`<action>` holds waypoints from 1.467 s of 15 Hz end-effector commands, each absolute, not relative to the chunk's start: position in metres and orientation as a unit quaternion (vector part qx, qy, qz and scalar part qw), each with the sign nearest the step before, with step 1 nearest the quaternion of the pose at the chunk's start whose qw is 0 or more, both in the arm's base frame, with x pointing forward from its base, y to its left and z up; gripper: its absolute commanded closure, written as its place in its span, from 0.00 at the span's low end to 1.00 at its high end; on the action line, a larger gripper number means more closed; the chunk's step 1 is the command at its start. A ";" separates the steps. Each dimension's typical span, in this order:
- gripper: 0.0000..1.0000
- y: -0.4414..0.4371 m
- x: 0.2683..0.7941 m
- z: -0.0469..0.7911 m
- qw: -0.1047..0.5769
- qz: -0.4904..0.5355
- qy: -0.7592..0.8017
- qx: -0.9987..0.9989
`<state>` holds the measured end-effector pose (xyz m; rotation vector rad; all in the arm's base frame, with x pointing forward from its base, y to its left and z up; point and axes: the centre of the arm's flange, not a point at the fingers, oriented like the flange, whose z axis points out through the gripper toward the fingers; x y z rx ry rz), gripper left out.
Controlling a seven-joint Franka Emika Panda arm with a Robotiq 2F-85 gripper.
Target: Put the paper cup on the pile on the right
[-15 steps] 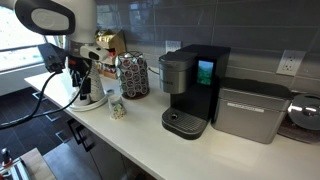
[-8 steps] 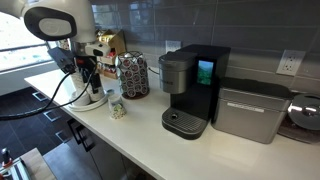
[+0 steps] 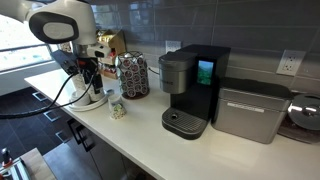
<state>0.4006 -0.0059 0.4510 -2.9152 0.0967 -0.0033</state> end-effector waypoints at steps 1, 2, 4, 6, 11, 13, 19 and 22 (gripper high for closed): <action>0.00 -0.005 0.400 0.449 0.105 -0.011 0.030 -0.994; 0.00 -0.003 0.399 0.447 0.101 -0.026 0.029 -0.994; 0.00 -0.001 0.403 0.446 0.093 -0.058 0.030 -0.993; 0.00 0.001 0.406 0.446 0.082 -0.084 0.027 -0.993; 0.00 0.004 0.411 0.438 0.018 -0.122 0.013 -0.992; 0.00 0.003 0.415 0.446 0.040 -0.113 0.011 -0.993; 0.00 0.002 0.416 0.448 0.041 -0.115 0.011 -0.992; 0.00 0.002 0.416 0.448 0.041 -0.115 0.011 -0.992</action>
